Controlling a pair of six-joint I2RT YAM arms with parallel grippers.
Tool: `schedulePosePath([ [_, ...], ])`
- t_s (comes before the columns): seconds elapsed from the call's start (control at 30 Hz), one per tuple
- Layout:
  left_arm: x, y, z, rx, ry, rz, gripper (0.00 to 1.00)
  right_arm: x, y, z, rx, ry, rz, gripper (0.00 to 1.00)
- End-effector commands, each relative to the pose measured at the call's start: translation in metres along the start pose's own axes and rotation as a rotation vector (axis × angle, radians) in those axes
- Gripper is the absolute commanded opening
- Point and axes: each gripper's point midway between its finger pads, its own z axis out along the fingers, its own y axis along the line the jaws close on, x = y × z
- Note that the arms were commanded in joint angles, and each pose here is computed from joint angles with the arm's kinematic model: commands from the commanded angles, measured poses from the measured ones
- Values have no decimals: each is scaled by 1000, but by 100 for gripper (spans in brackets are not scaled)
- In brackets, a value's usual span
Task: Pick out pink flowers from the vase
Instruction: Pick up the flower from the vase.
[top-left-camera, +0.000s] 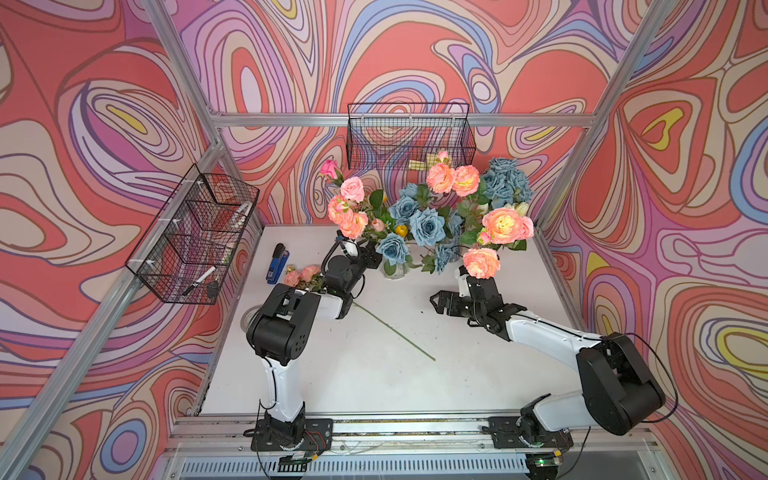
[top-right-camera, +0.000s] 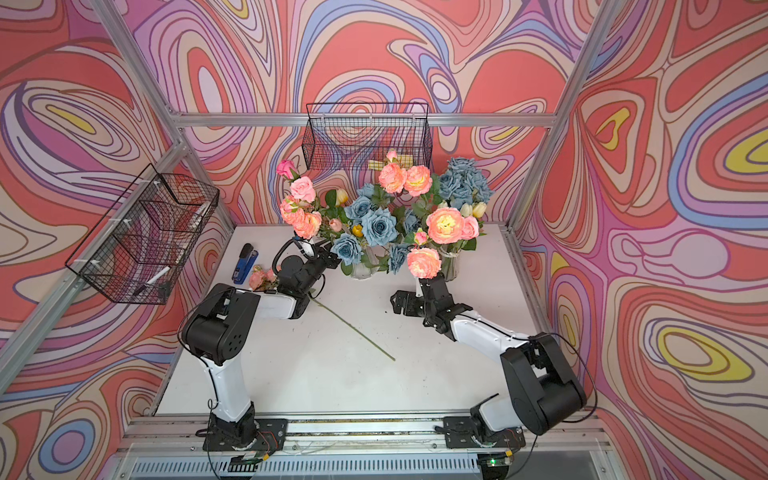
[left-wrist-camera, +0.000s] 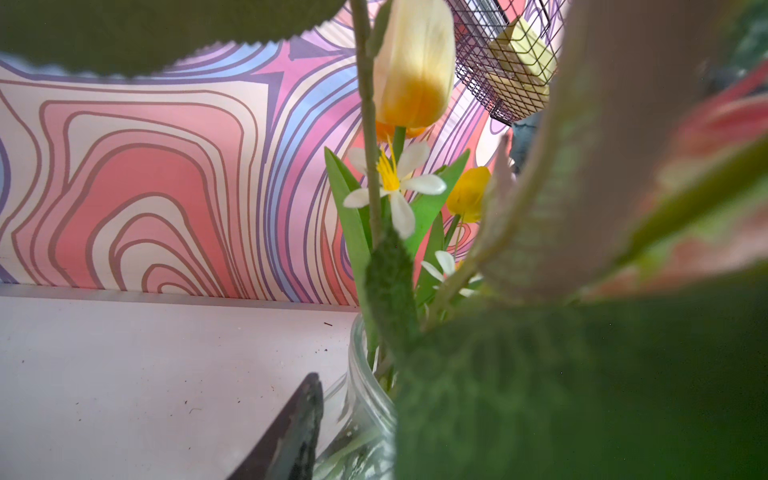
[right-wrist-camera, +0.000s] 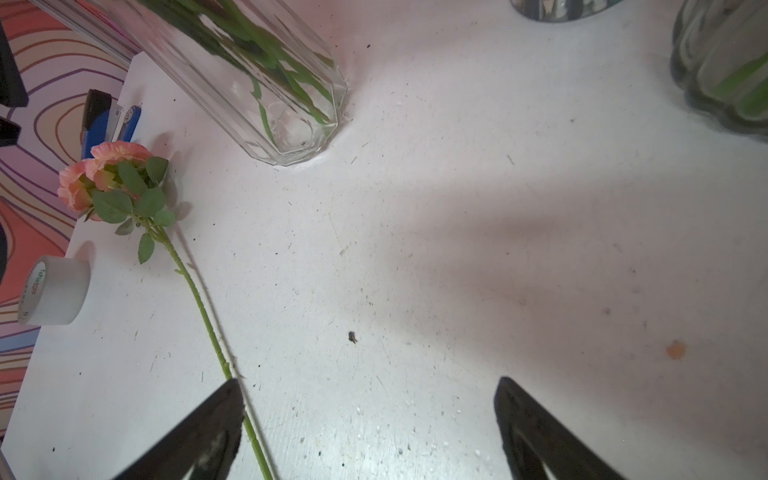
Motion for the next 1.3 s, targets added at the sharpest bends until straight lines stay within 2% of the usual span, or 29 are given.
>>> schedulePosePath([
  [0.0, -20, -11, 6, 43, -77, 12, 47, -7, 3, 1, 3, -13, -11, 96],
  [0.33, -33, -23, 14, 89, -99, -1, 35, -7, 3, 1, 2, -17, -11, 96],
  [0.63, -41, -35, 6, 116, -97, -8, 13, -7, 3, -1, 0, -24, -18, 96],
  [0.87, -47, -40, 0, 121, -107, -9, 12, -7, 3, -4, -6, -38, -21, 96],
  [1.07, -61, -52, -2, 153, -120, -4, 5, -7, 3, -9, -10, -60, -25, 96],
  [1.27, -66, -59, -2, 163, -108, 8, 7, -8, 4, -12, -22, -80, -25, 96],
])
